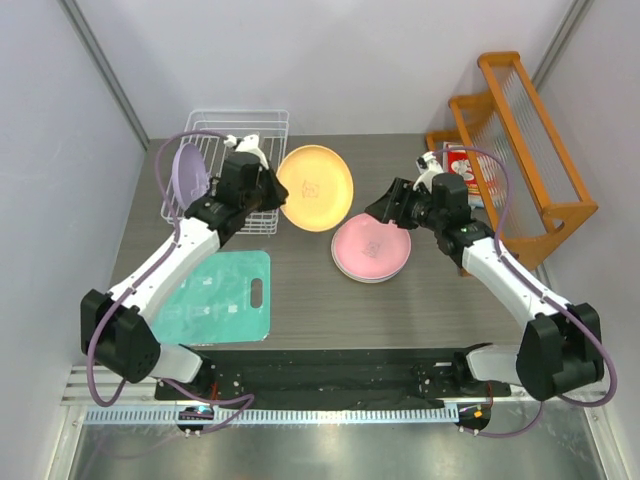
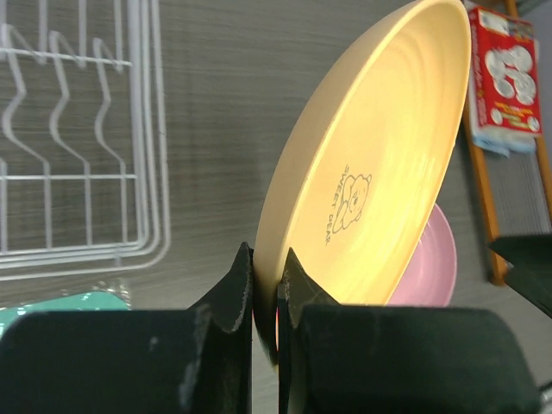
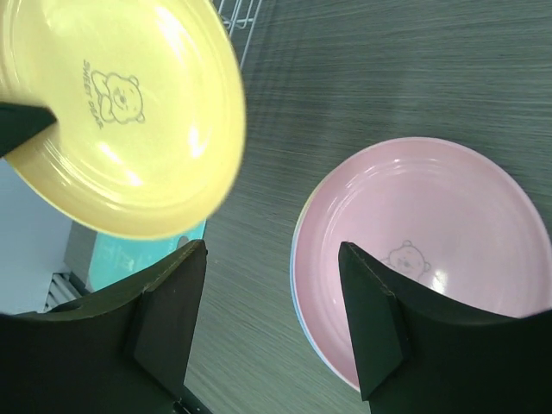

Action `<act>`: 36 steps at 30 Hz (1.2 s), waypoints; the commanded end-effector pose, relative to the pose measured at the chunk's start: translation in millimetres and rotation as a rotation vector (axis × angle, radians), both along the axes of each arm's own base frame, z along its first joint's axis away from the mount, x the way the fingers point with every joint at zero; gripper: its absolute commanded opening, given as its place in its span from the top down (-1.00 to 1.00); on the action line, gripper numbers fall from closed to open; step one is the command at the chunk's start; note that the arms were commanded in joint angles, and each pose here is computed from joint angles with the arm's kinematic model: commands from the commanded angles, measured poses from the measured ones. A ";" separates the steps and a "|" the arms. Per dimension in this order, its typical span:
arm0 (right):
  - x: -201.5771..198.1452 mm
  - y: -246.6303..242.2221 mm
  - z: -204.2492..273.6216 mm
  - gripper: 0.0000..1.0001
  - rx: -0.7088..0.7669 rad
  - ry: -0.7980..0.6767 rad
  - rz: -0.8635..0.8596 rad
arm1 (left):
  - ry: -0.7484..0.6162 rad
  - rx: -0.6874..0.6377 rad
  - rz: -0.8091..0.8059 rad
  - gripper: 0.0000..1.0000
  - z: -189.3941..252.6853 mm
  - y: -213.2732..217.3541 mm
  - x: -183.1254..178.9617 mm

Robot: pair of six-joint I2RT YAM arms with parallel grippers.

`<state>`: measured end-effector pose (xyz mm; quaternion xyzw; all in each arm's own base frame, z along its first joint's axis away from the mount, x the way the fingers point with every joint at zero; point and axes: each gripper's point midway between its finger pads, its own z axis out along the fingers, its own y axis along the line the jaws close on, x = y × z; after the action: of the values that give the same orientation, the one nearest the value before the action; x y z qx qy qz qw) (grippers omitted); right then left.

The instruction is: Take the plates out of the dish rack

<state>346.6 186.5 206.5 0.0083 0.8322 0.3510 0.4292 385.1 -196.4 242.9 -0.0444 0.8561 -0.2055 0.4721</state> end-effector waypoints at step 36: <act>-24.0 -91.6 -79.2 0.89 -0.417 0.268 -0.307 | -0.180 0.528 0.516 -0.99 37.2 149.2 8.6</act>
<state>318.1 101.4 115.6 0.0949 0.9289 0.1132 0.3395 383.3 -97.1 258.4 -0.0777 0.8232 0.0655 0.5586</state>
